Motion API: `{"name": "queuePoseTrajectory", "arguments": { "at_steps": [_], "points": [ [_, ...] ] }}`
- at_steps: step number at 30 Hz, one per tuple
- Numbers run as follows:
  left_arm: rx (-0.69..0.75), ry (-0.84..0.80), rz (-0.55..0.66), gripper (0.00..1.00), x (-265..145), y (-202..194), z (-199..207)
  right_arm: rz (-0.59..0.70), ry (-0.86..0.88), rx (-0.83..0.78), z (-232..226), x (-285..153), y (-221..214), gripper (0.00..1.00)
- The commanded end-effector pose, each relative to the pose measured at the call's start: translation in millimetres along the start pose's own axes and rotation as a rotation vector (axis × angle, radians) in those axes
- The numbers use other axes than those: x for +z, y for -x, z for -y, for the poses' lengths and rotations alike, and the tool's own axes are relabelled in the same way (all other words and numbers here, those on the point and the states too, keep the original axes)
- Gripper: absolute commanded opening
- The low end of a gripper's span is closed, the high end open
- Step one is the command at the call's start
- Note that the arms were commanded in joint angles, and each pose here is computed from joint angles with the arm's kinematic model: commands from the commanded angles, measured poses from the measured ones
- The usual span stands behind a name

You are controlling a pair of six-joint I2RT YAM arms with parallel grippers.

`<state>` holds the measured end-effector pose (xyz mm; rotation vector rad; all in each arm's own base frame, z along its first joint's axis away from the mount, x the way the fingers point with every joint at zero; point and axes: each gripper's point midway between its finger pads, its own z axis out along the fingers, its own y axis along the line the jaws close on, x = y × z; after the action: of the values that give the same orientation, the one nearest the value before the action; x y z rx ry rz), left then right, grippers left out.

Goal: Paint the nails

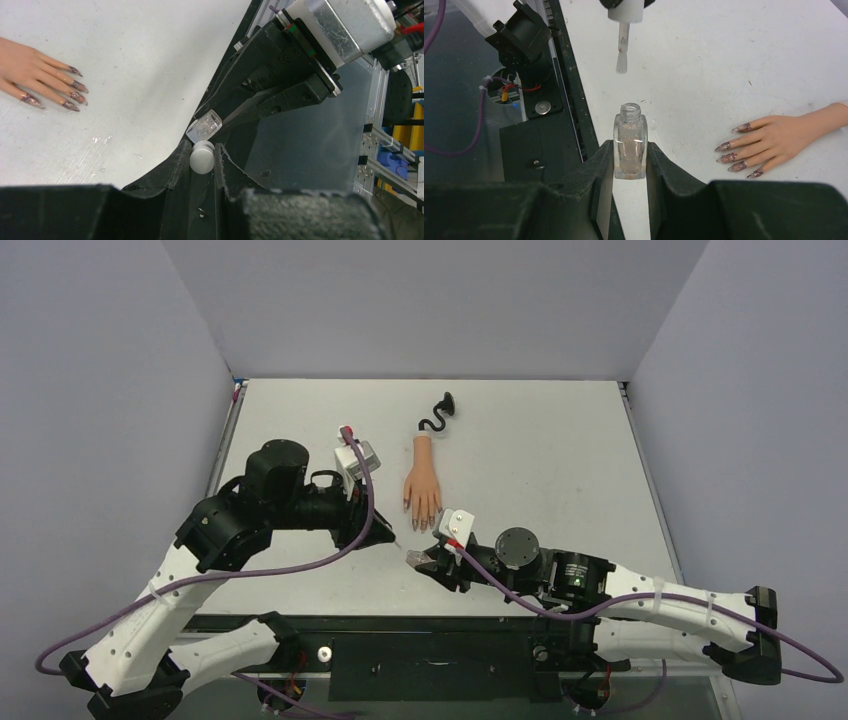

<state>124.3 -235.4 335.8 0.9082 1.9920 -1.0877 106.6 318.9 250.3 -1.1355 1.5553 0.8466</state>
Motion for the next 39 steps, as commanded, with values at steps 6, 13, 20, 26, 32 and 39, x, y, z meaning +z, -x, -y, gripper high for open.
{"name": "queuePoseTrajectory", "arguments": {
  "at_steps": [6, 13, 20, 26, 32, 39],
  "points": [
    [0.031, -0.078, 0.029, 0.0, 10.1, 4.9, 13.8, 0.122, 0.016, -0.018, -0.4, -1.9, 44.7, 0.0],
    [0.018, -0.091, 0.042, 0.0, 16.2, 3.8, 15.6, 0.125, 0.017, -0.017, -0.5, -5.6, 49.5, 0.0],
    [0.014, -0.09, 0.042, 0.0, 20.8, 2.7, 15.4, 0.13, 0.017, -0.012, -0.8, -8.1, 51.4, 0.0],
    [0.012, -0.086, 0.041, 0.0, 23.8, 2.0, 14.6, 0.139, 0.013, -0.007, -0.1, -10.6, 52.8, 0.0],
    [0.012, -0.091, 0.035, 0.0, 26.2, 0.5, 16.1, 0.153, 0.003, -0.007, 1.6, -12.9, 55.5, 0.0],
    [0.013, -0.086, 0.026, 0.0, 30.0, -2.2, 15.2, 0.173, -0.009, -0.006, 3.8, -17.1, 59.3, 0.0]
  ]
}}
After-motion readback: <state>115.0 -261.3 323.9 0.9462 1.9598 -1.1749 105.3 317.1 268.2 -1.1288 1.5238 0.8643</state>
